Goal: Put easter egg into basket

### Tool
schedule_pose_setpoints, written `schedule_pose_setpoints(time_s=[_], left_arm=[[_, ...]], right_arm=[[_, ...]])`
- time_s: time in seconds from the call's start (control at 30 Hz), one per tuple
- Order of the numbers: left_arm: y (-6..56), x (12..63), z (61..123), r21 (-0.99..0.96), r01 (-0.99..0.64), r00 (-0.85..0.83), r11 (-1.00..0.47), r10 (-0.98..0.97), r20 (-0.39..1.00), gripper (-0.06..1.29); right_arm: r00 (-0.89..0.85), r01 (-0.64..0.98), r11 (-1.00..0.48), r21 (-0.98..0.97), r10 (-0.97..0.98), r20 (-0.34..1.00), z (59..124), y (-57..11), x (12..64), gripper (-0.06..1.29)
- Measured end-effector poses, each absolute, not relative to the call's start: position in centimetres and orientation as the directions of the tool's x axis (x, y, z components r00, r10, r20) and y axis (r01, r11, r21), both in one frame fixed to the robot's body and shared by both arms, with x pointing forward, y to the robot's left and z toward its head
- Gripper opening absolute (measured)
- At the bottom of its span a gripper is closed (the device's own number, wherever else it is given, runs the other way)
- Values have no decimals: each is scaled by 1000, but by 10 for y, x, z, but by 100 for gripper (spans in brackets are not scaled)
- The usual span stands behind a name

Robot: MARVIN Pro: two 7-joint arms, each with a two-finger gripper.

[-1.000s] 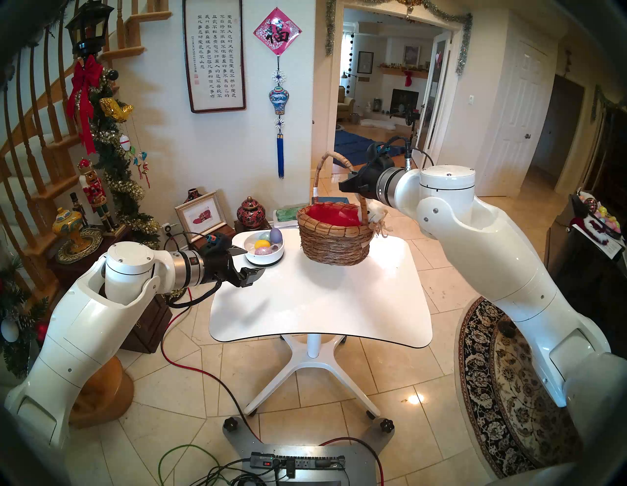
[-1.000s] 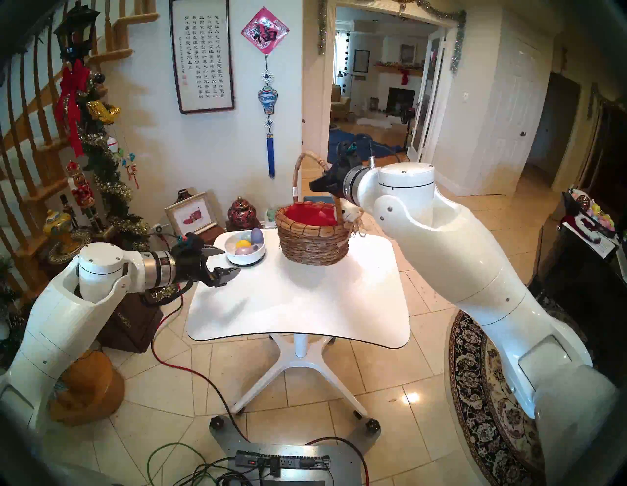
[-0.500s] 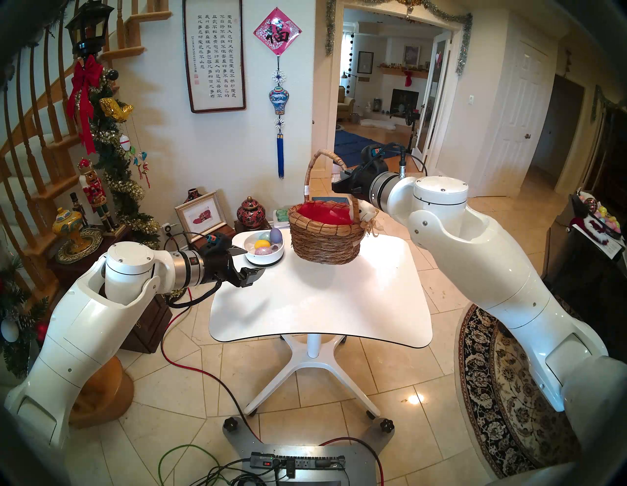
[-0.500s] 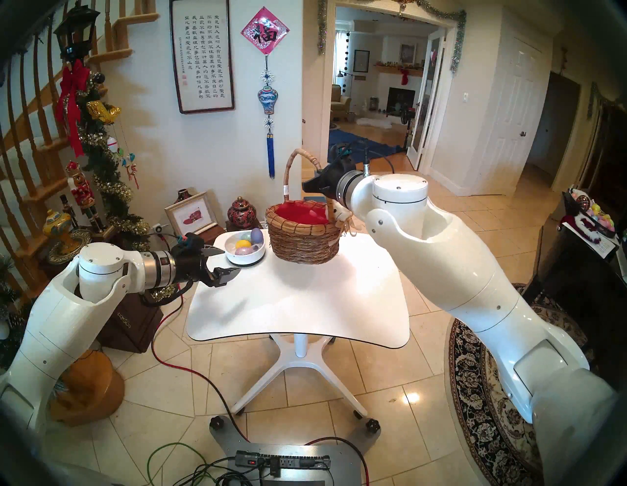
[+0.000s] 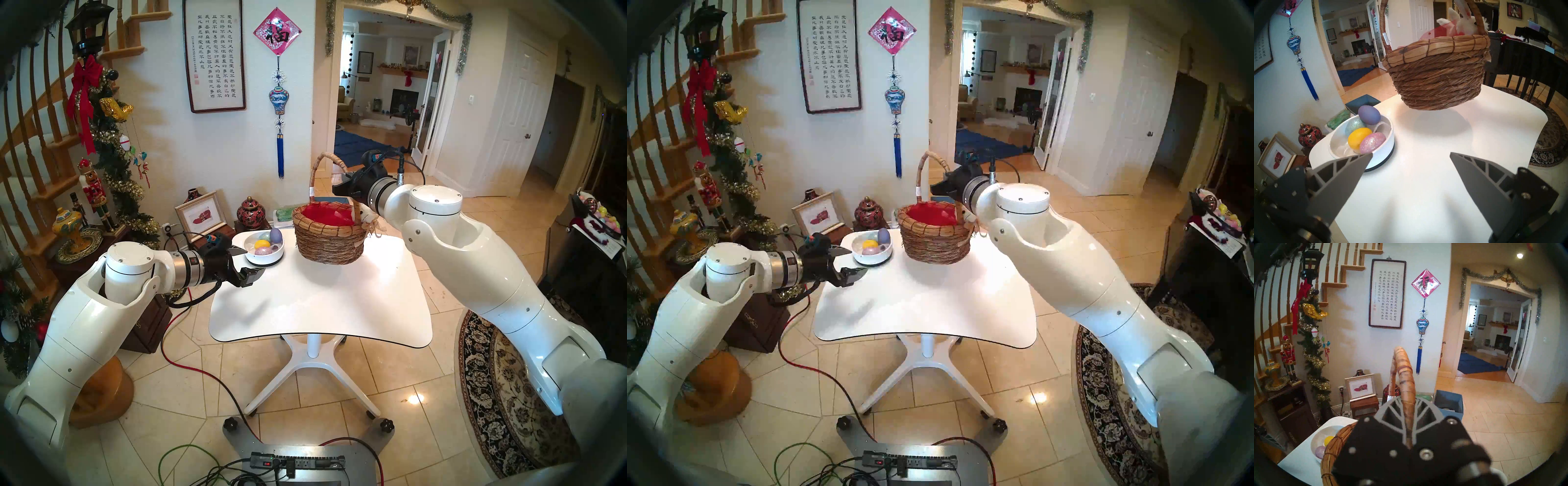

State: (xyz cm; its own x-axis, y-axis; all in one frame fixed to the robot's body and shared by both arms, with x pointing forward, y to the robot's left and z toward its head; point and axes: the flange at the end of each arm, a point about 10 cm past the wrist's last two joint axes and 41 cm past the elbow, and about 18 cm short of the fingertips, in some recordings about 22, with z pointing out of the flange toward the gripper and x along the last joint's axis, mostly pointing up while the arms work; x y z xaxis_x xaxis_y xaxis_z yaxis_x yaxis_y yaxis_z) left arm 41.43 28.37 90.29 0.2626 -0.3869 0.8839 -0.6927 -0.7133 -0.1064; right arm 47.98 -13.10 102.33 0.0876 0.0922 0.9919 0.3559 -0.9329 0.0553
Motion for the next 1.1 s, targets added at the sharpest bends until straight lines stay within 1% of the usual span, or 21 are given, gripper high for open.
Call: schedule_pose_setpoints(time_s=[0.7, 1.1], left_arm=[[284, 414, 903, -106, -693, 263, -713, -387, 884, 123], [284, 414, 903, -106, -693, 263, -713, -387, 884, 123]], right_arm=[[108, 349, -936, 41, 83, 991, 994, -127, 495, -4], [84, 339, -940, 40, 73, 994, 993, -125, 496, -4]])
